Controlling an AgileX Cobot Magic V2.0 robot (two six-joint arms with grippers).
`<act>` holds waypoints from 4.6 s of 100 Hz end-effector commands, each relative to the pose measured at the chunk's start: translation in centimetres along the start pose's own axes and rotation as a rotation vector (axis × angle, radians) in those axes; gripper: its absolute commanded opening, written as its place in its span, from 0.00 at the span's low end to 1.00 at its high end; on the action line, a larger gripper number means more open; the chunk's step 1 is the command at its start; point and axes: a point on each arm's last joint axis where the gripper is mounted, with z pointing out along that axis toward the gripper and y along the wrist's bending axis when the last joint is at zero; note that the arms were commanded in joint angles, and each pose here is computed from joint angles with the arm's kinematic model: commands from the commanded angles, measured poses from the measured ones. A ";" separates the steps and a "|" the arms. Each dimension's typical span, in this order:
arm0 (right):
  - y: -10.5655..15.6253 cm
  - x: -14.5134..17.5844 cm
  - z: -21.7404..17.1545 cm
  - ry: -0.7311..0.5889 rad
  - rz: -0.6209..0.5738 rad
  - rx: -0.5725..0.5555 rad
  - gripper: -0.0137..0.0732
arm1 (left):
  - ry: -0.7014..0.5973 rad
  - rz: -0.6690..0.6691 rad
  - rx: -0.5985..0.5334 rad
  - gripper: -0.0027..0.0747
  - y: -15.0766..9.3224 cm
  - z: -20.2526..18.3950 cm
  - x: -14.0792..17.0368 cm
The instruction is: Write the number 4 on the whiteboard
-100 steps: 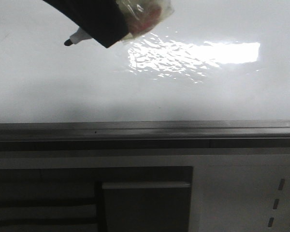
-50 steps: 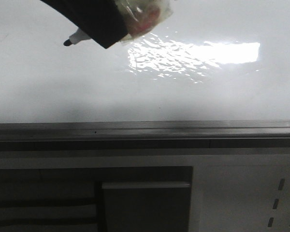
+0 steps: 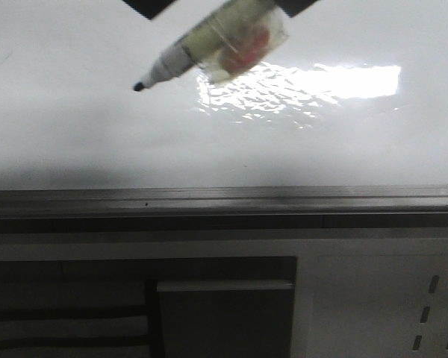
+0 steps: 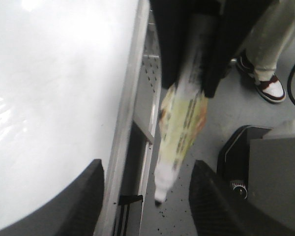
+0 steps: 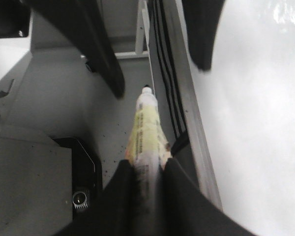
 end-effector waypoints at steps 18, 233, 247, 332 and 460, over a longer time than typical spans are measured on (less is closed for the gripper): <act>0.8 -0.1 -4.9 0.009 0.241 0.287 0.12 | -0.173 -0.180 -0.204 0.51 -0.7 -7.2 1.8; -2.5 2.4 -1.9 -0.087 0.636 0.409 0.12 | -0.350 -0.435 -0.535 0.51 -3.2 -7.1 10.4; -2.5 1.1 -1.1 -0.160 0.579 0.423 0.12 | -0.350 -0.435 -0.535 0.51 -3.2 -7.1 10.4; 0.9 -1.9 -2.8 -0.009 0.005 0.218 0.12 | -0.212 -0.145 -0.216 0.51 -2.0 -5.0 7.4; 1.0 -1.9 -2.0 0.021 -0.178 0.182 0.12 | -0.221 0.111 0.047 0.05 1.1 4.2 -0.2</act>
